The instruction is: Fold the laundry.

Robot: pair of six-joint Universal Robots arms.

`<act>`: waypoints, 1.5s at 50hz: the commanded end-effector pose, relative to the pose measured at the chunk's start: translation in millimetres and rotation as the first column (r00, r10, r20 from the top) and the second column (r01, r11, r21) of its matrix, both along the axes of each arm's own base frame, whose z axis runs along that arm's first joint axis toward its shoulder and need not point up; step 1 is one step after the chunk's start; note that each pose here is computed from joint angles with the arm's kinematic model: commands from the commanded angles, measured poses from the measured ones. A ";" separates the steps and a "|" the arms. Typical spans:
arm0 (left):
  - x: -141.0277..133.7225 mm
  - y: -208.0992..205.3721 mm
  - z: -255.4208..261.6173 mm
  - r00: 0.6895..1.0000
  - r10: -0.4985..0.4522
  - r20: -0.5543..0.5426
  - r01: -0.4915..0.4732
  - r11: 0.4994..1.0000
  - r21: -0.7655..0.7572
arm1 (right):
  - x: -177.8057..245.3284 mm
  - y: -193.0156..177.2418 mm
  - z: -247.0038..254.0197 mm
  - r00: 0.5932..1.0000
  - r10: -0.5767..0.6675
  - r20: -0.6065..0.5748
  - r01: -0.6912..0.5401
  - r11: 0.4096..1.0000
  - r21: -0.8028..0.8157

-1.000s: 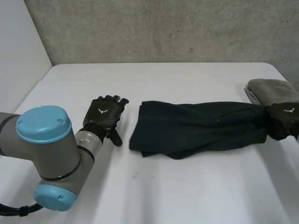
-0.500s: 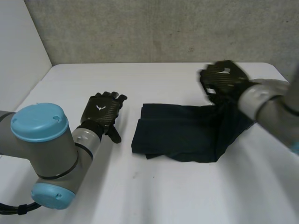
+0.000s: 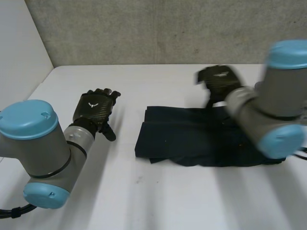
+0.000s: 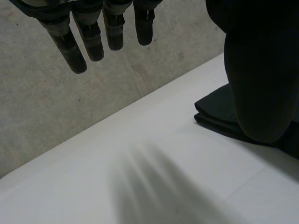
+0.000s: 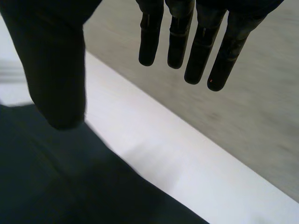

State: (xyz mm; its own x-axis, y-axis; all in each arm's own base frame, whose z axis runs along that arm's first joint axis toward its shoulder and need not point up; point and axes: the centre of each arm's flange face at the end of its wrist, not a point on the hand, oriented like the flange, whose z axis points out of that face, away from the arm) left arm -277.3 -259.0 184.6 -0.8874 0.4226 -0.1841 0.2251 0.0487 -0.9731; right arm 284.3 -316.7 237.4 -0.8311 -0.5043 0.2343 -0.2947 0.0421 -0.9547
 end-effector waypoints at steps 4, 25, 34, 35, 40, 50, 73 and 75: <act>-1.2 2.1 -2.1 1.000 -0.006 0.003 0.006 1.000 0.006 | -105.5 7.2 -43.1 0.988 -0.028 -0.153 0.050 0.989 0.140; -2.0 4.5 -7.9 1.000 -0.012 0.011 0.012 1.000 0.022 | -151.0 15.9 -95.6 0.966 -0.062 -0.252 0.092 0.990 0.109; -1.8 4.8 -8.3 1.000 -0.012 0.012 0.012 1.000 0.024 | -152.3 5.8 -117.7 0.961 -0.057 -0.270 0.092 0.989 0.117; -1.8 4.8 -8.3 1.000 -0.012 0.012 0.012 1.000 0.024 | -152.4 5.0 -118.9 0.961 -0.057 -0.270 0.092 0.989 0.119; -1.8 4.8 -8.3 1.000 -0.012 0.012 0.012 1.000 0.024 | -154.5 -4.7 -116.0 0.959 -0.080 -0.272 0.104 0.992 0.077; -1.7 5.1 -2.0 1.000 -0.012 0.006 0.012 1.000 0.008 | -137.2 -30.8 -56.9 0.918 -0.148 -0.367 0.113 0.987 -0.115; -14.1 -17.3 46.4 0.997 -0.016 -0.073 0.005 0.990 -0.139 | 84.9 97.5 -56.1 0.674 0.525 -0.520 -0.653 0.752 -0.086; -19.0 -20.3 57.1 0.996 -0.026 -0.090 0.010 0.985 -0.171 | 84.1 94.2 -51.4 0.709 0.533 -0.463 -0.634 0.769 -0.085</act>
